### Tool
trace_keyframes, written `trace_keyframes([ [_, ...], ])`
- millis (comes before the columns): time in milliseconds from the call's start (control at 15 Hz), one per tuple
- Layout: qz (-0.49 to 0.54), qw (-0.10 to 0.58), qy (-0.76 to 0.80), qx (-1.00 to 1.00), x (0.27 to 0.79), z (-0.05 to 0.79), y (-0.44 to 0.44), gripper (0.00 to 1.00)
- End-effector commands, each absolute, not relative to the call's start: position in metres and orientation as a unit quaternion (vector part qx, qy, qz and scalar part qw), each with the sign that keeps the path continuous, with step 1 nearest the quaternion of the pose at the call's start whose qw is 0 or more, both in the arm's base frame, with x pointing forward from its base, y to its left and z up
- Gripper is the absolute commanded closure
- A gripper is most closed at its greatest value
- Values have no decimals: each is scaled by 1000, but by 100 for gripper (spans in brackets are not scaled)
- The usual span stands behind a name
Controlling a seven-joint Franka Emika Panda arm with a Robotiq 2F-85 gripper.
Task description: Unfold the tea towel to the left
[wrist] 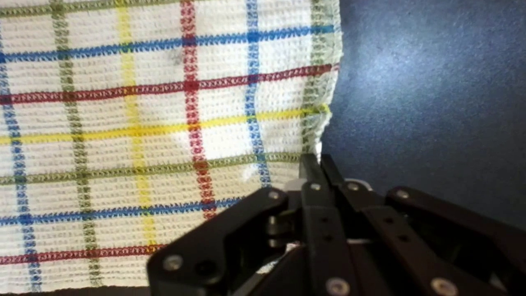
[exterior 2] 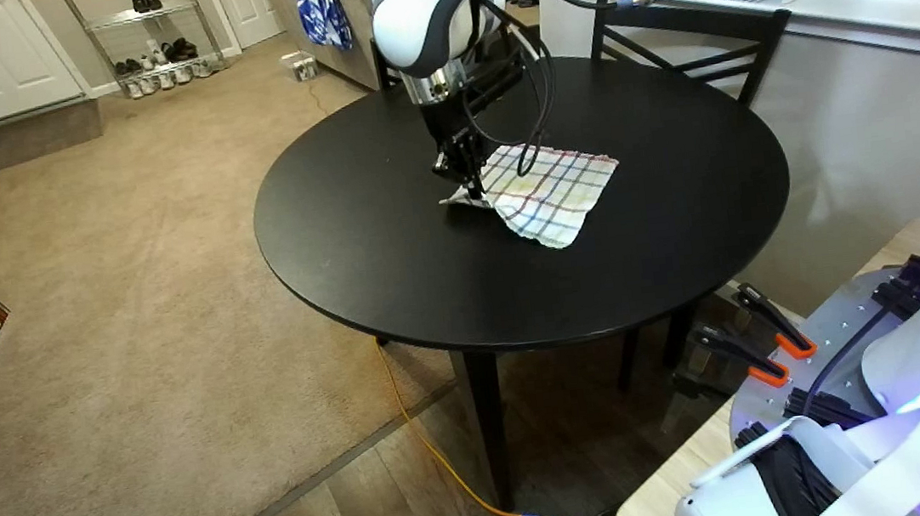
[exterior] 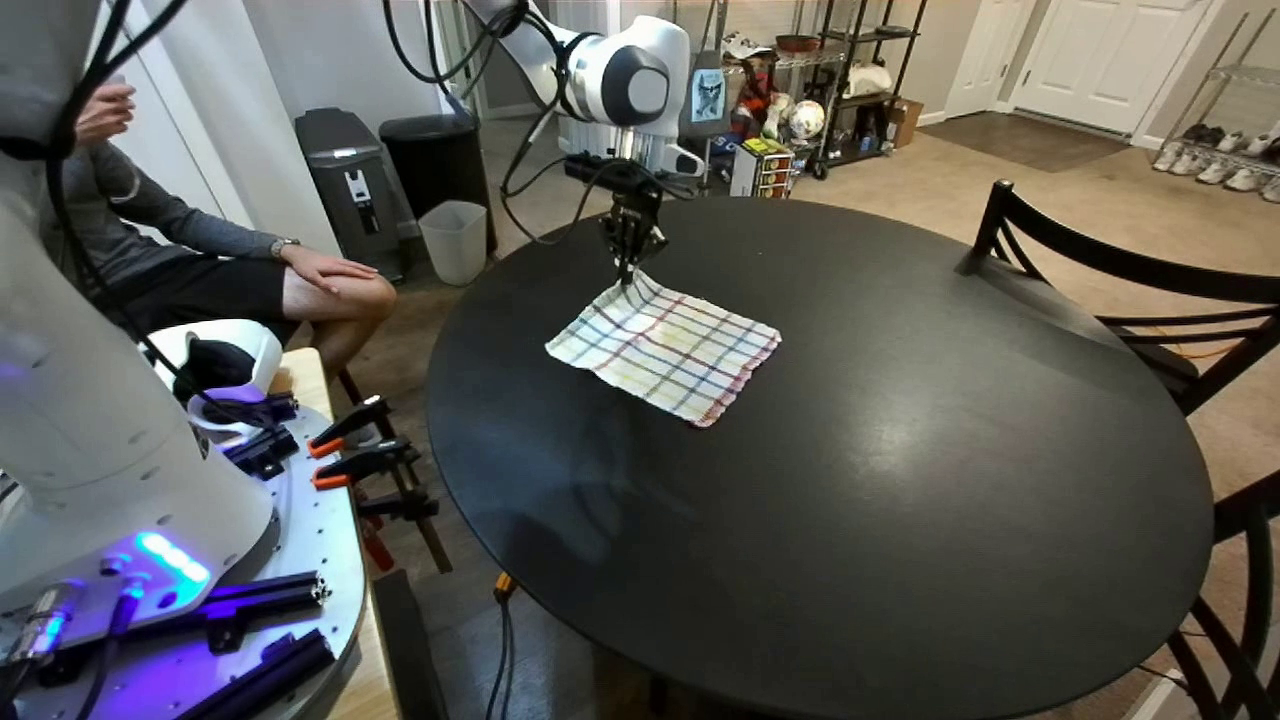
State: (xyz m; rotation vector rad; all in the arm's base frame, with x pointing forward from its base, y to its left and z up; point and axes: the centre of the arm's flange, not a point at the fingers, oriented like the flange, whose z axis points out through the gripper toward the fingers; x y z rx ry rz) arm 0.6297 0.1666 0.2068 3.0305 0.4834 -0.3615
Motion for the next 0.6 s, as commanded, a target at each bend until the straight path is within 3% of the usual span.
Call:
trace_keyframes([
  [0,-116,18,156,981,641,204,161,69],
  [133,-115,18,153,981,644,204,159,65],
  [533,-104,8,141,984,654,216,144,28],
])
